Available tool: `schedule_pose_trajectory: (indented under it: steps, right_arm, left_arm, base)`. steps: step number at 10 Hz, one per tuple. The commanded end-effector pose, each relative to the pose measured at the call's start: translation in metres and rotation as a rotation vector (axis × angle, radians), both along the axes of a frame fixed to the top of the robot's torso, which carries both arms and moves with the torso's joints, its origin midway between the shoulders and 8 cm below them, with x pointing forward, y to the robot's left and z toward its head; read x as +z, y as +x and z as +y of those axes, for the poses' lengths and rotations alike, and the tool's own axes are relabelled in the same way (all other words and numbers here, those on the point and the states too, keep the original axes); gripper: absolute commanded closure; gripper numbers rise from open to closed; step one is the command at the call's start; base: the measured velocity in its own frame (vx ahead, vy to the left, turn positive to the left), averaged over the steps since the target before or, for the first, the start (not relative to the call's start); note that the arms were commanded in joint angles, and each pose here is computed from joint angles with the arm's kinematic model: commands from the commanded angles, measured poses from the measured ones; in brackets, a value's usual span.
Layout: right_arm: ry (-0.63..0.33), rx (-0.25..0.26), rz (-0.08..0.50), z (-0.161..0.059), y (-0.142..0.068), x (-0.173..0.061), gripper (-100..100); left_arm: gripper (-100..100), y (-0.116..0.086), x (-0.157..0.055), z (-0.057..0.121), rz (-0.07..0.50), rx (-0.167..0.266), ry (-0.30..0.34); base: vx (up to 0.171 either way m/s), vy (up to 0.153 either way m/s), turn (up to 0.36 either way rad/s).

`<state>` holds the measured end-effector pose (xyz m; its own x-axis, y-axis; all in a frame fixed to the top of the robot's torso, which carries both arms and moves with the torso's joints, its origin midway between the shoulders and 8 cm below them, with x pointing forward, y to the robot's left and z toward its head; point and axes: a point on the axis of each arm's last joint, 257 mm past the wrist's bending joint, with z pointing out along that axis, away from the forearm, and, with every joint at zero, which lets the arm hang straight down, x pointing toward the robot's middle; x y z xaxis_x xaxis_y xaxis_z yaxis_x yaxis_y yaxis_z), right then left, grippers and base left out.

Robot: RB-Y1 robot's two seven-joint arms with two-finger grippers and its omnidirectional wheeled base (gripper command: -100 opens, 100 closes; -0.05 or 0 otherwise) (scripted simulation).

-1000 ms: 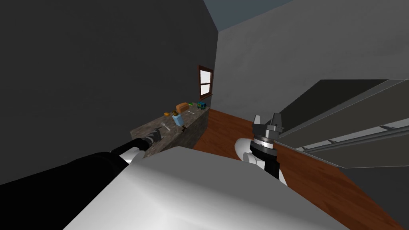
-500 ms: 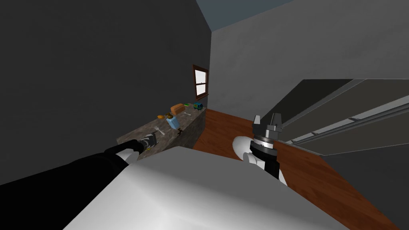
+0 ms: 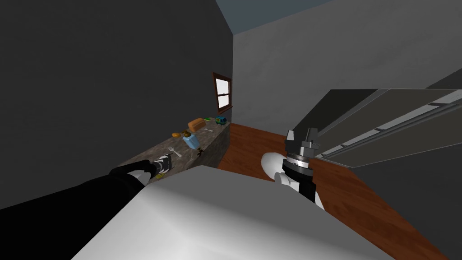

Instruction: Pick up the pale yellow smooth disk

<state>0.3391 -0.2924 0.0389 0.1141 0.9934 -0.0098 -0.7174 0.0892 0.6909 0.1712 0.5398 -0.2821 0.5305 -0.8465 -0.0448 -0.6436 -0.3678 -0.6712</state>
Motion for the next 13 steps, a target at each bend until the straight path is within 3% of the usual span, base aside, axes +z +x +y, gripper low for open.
schedule_pose_trajectory:
  steps: [1, 5, 8, 10, 13]
  right_arm:
    - [0.000, 0.000, 0.000, 0.000, 0.000, 0.000, 0]
    - [0.000, 0.000, 0.000, 0.000, 0.000, 0.000, 0]
    - [0.000, 0.000, 0.000, 0.000, 0.000, 0.000, 0]
    - [0.000, 0.000, 0.000, 0.000, 0.000, 0.000, 0]
    - [0.000, 0.000, 0.000, 0.000, 0.000, 0.000, 0]
  left_arm:
    - [-100, -0.019, -0.003, 0.004, 0.044, 0.031, -0.021]
    - [-100, -0.048, -0.015, 0.005, 0.134, 0.069, -0.063]
    - [-100, -0.082, -0.022, 0.006, 0.210, 0.118, -0.118]
    - [-100, -0.089, -0.025, 0.003, 0.236, 0.124, -0.130]
    - [-100, -0.122, -0.031, -0.003, 0.306, 0.166, -0.197]
  base:
    - [0.055, 0.034, -0.149]
    - [0.039, 0.026, -0.087]
    - [0.036, 0.026, -0.135]
    - [0.026, 0.042, -0.026]
    - [0.026, 0.037, -0.112]
